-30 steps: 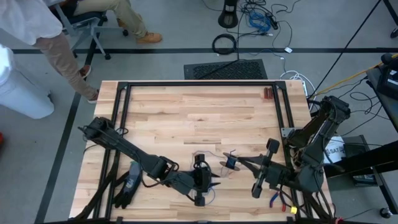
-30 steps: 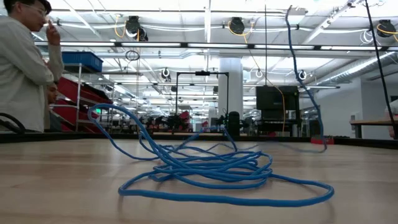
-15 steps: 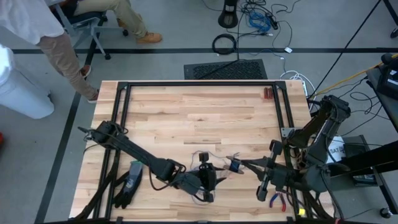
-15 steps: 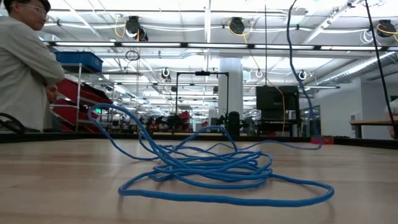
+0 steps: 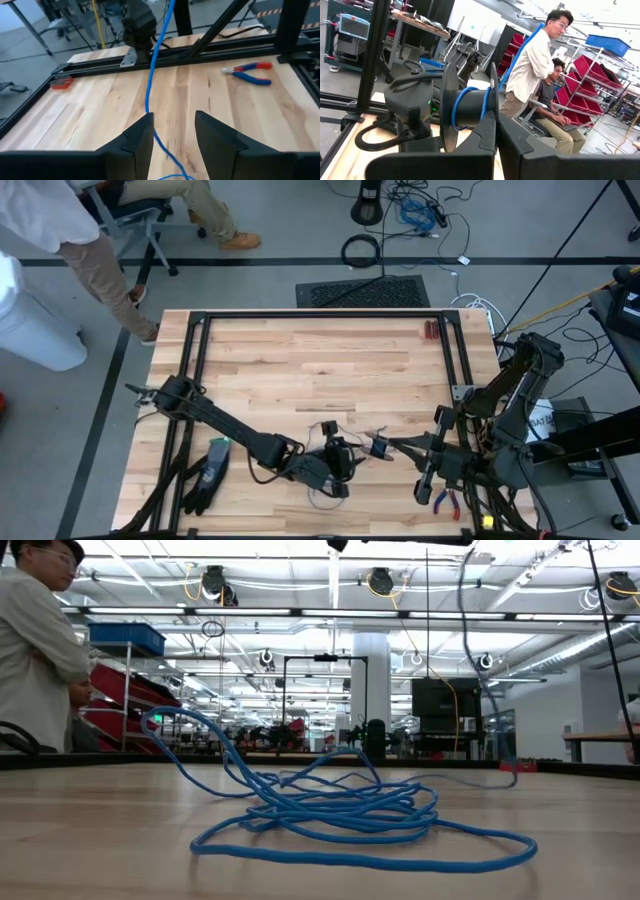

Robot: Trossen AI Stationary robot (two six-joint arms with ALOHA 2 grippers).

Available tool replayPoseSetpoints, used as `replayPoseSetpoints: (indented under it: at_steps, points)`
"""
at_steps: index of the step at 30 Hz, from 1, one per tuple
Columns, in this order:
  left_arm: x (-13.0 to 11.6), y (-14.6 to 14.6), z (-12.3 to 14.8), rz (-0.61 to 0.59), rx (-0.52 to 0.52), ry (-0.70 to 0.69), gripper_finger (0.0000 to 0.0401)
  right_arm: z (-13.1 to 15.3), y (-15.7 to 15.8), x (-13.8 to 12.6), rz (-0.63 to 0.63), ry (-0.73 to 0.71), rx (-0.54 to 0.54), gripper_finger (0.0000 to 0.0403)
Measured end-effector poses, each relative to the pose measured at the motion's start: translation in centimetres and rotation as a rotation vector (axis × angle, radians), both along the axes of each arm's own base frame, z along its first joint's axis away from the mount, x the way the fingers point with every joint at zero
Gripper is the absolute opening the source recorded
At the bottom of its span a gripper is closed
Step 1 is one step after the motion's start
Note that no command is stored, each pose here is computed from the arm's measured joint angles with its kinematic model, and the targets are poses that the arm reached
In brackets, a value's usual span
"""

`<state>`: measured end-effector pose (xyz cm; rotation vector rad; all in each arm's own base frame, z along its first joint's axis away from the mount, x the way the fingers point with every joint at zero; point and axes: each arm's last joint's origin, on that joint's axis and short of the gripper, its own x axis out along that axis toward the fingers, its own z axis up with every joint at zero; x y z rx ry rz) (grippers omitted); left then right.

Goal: Coil cords
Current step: Coil the blue wire onto the spool

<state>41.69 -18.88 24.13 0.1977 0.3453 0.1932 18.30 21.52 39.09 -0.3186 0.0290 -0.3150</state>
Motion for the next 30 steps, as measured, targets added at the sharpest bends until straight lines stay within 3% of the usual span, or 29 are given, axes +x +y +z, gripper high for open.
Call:
replayPoseSetpoints:
  at_steps: [15, 24, 30]
  points:
    - [0.11, 0.13, -0.42, 0.029, 0.018, 0.009, 0.0138, 0.01, 0.07, 0.02, 0.026, -0.002, 0.000, 0.0000]
    - [0.13, 0.35, -0.73, 0.037, 0.032, 0.033, 0.0081, 0.01, 0.08, 0.03, 0.027, -0.003, 0.003, 0.0000]
    - [0.11, 0.35, -0.74, 0.037, 0.034, 0.035, 0.0018, 0.00, 0.08, 0.03, 0.027, -0.002, -0.001, 0.0000]
